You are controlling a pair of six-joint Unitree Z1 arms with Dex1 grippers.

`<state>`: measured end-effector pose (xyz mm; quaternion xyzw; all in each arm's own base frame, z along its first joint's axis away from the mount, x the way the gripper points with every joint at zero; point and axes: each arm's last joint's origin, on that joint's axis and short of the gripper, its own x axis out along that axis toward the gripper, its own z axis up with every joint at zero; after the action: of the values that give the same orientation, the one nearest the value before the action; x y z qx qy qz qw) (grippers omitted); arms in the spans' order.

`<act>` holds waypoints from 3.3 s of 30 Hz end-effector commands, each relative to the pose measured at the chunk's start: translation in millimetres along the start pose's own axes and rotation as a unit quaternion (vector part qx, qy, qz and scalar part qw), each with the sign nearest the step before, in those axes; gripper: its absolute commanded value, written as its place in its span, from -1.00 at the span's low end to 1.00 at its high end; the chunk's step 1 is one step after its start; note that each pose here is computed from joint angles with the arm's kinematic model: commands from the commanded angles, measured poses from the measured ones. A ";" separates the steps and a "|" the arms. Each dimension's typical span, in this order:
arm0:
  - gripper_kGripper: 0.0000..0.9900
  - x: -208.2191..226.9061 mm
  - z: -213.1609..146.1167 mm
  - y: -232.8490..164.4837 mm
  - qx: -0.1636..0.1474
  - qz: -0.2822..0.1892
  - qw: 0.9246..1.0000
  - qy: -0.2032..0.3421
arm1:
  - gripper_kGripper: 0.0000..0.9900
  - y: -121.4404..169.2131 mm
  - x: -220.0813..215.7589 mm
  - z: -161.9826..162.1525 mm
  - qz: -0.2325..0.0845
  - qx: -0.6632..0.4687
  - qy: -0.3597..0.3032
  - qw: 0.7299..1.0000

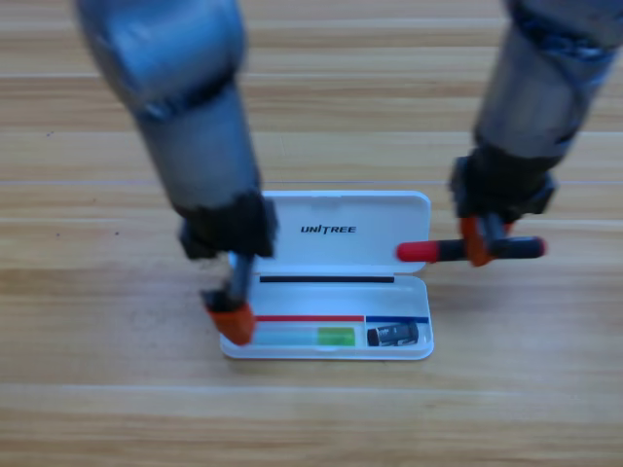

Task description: Clean up eraser and pencils

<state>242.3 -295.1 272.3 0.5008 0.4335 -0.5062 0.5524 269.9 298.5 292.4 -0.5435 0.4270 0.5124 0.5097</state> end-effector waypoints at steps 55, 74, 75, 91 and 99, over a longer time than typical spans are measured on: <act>1.00 -83.9 -163.5 9.4 -0.097 0.085 0.990 -0.050 | 0.83 14.4 22.7 91.7 0.038 -0.035 -0.028 0.998; 1.00 -124.2 -170.9 53.7 -0.139 0.143 0.975 -0.094 | 0.85 109.7 -167.1 -25.7 -0.031 0.019 -0.324 0.945; 1.00 -125.9 -169.6 56.9 -0.140 0.146 0.975 -0.096 | 0.85 114.1 -165.6 -30.5 -0.035 0.020 -0.333 0.942; -1.00 -69.2 -132.4 156.8 -0.140 0.096 0.969 -0.179 | 0.85 130.5 -135.7 -40.1 0.006 0.020 -0.361 0.932; -1.00 16.3 -146.1 195.4 -0.170 0.014 0.967 -0.190 | 0.85 129.1 -133.5 -38.3 0.008 0.022 -0.359 0.933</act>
<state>408.9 -167.6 324.7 0.3437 0.3442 -0.4940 0.7206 132.8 238.1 416.7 -0.3133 0.2181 0.6662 0.6407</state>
